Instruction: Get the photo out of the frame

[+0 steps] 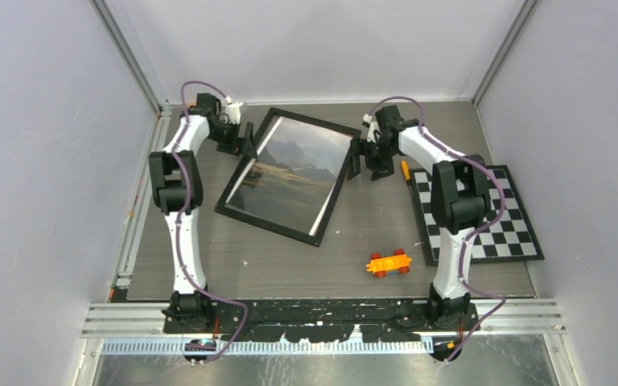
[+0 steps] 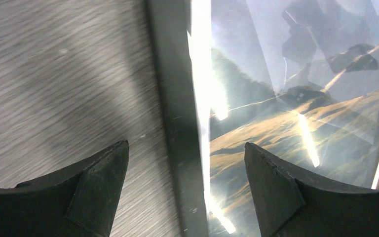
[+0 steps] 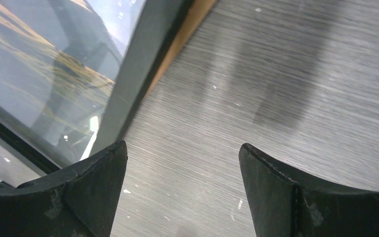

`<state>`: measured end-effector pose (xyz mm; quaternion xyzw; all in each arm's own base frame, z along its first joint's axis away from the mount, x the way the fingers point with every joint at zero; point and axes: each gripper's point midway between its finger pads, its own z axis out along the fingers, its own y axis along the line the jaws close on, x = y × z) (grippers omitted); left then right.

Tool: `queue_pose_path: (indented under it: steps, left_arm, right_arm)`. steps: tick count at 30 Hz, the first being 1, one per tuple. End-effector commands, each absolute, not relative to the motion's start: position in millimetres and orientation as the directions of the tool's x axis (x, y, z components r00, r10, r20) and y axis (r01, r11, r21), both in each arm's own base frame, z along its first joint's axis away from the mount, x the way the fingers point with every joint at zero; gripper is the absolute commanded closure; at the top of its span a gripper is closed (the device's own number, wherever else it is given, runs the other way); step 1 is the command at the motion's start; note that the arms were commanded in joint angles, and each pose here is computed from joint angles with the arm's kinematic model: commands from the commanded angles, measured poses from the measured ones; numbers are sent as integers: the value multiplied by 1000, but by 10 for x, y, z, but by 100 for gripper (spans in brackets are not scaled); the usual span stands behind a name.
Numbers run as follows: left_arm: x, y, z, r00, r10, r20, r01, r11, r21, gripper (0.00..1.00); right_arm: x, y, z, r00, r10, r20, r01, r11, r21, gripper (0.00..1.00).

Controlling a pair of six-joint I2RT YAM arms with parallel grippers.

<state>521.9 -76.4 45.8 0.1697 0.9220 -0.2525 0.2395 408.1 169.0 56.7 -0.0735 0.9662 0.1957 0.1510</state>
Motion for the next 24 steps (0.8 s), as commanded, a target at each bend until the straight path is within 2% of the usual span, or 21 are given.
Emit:
queue_pose_path:
  steps: [1, 11, 17, 24]
  left_arm:
    - [4981, -1120, 391, -839, 247, -485, 476, 765, -434, 14]
    - [4322, -1273, 360, -858, 288, -425, 481, 741, -469, 19]
    - [4008, -1286, 502, -857, 307, -414, 495, 715, -494, 22]
    - [3483, -1422, 451, -888, 301, -348, 454, 696, -556, 23]
  right_arm:
    - [4254, 1911, 668, -949, -19, -315, -170, 872, 459, 12]
    - [4568, 1997, 352, -962, -52, -268, -189, 836, 515, 12]
    - [4730, 2221, 287, -950, -96, -296, -250, 805, 539, 12]
    - [4841, 2568, 237, -920, -165, -354, -344, 772, 535, 12]
